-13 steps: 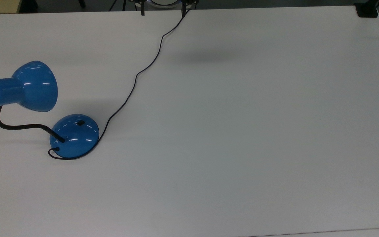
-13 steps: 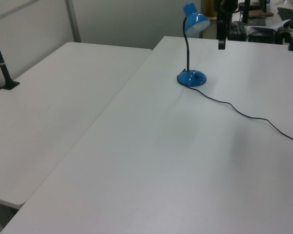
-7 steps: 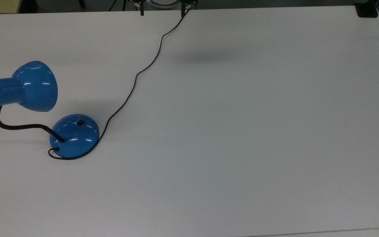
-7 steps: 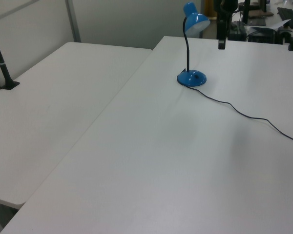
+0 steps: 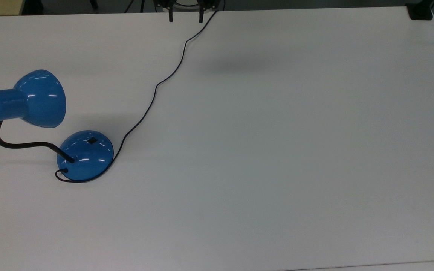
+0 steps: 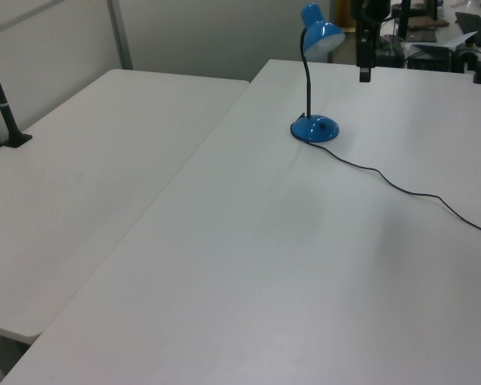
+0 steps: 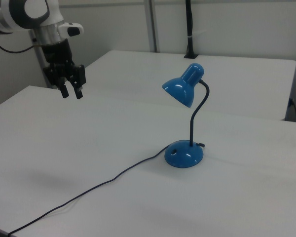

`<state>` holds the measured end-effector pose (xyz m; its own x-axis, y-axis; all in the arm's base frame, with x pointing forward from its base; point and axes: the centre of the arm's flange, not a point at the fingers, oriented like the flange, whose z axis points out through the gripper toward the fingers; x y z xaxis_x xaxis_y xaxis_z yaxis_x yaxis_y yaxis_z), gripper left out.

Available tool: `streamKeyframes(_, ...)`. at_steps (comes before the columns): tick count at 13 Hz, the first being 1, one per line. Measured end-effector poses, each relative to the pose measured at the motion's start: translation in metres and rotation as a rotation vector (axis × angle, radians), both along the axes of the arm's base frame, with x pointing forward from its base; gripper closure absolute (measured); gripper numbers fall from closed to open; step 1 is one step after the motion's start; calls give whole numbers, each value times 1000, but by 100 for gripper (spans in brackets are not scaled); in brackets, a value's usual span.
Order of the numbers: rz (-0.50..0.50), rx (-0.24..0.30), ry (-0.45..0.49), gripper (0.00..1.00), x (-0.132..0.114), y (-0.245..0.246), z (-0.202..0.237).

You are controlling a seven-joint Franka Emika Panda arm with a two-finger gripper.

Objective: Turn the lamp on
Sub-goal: 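Move the gripper over the blue lamp base and lower toward its switch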

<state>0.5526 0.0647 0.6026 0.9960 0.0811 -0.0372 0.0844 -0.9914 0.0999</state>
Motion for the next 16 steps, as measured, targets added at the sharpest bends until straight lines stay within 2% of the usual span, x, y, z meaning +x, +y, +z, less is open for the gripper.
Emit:
streamKeyframes(2, 4, 0, 1, 61, 0, 0, 0)
streamKeyframes(4, 9, 0, 3, 94, 0, 0, -1)
streamKeyframes(5, 10, 0, 3, 99, 0, 0, -1)
streamKeyframes(12, -1, 4, -2, 99, 5, -6, -6)
streamKeyframes(16, -101, 14, -61, 99, 24, -52, -25)
